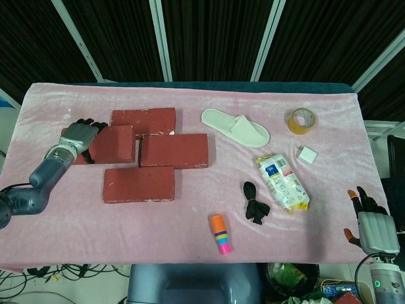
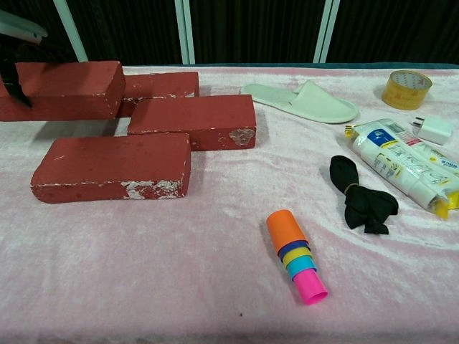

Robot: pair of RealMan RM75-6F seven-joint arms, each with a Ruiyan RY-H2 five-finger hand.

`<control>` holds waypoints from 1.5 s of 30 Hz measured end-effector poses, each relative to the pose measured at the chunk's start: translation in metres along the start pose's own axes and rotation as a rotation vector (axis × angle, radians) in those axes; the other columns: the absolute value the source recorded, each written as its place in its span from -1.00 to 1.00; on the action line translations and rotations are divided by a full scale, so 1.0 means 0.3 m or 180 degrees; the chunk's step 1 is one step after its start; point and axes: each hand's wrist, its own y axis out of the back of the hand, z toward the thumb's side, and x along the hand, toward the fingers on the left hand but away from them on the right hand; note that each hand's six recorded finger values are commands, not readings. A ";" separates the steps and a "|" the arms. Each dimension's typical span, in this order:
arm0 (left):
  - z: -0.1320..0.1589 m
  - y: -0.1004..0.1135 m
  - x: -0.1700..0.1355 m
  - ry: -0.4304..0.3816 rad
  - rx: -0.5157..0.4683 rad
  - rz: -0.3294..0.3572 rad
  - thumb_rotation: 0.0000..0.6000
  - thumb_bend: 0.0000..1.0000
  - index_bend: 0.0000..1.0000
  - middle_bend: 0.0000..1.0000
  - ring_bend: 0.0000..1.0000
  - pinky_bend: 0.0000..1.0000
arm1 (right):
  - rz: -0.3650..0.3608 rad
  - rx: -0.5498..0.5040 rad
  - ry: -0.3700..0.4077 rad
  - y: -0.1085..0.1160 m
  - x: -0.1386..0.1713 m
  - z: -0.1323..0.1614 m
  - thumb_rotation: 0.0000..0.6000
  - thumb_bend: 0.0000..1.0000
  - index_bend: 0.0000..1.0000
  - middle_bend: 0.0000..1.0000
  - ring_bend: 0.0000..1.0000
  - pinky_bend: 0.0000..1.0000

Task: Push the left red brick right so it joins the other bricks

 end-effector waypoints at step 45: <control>0.038 -0.068 0.067 -0.0023 0.0093 -0.0087 1.00 -0.62 -0.74 -0.62 -0.94 -0.84 | -0.0015 0.0009 -0.0010 0.001 -0.001 -0.001 1.00 -0.69 -0.74 -0.93 -0.69 -0.43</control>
